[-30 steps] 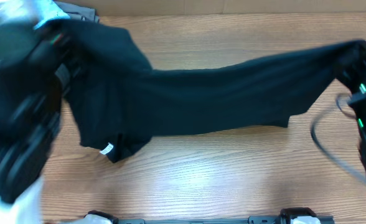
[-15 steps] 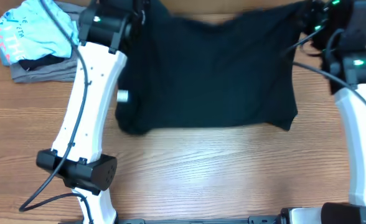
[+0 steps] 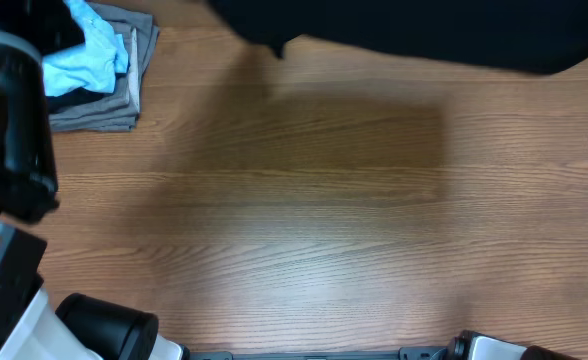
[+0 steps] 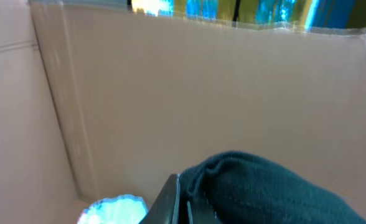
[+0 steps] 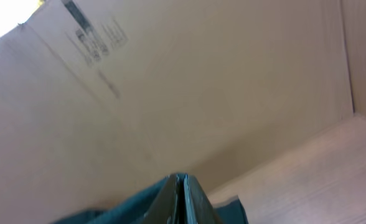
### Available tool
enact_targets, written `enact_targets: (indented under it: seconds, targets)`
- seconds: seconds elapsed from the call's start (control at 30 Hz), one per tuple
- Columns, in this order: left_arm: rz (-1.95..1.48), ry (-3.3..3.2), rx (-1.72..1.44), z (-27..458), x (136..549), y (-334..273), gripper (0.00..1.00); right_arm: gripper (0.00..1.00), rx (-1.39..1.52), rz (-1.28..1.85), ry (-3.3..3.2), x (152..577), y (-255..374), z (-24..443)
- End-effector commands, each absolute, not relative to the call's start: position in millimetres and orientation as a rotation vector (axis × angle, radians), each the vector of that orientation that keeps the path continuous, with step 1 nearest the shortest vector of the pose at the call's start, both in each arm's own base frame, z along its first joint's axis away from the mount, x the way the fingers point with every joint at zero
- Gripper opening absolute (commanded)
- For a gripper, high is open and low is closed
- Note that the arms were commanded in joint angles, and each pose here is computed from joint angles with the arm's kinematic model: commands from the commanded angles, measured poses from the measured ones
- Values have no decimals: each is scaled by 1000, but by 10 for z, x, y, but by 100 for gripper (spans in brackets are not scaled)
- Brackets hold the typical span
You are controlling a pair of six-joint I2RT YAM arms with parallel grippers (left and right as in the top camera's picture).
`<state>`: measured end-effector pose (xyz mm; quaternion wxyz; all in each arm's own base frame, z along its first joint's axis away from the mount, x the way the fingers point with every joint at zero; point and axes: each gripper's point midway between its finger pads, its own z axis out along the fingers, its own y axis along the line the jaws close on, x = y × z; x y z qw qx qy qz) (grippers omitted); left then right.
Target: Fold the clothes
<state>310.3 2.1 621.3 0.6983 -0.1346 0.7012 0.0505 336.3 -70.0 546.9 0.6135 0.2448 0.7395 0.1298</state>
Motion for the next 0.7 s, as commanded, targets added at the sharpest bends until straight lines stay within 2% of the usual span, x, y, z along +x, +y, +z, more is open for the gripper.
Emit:
enact_targets:
  seconds: [0.0, 0.2, 0.3, 0.4, 0.5, 0.57, 0.67]
  targets:
    - [107, 1862, -259, 5325, 3824, -287, 4, 4, 653, 328, 1920, 3762, -800, 4714]
    - [234, 2284, -411, 3981, 4164, -266, 4, 4, 772, 355, 2166, 3866, -804, 3713]
    - [262, 2361, -438, 3687, 4289, -250, 4, 4, 824, 352, 2237, 3852, -838, 3368]
    - [249, 2354, -437, 3724, 4267, -258, 4, 4, 859, 344, 2254, 3773, -888, 3311]
    - [276, 2268, -450, 4020, 4086, -185, 4, 4, 852, 334, 2210, 3673, -910, 3468]
    - [265, 2165, -443, 4409, 3778, -165, 4, 4, 810, 329, 2134, 3494, -847, 3759]
    - [154, 2093, -384, 4741, 3425, -321, 4, 4, 765, 326, 2058, 3242, -750, 4052]
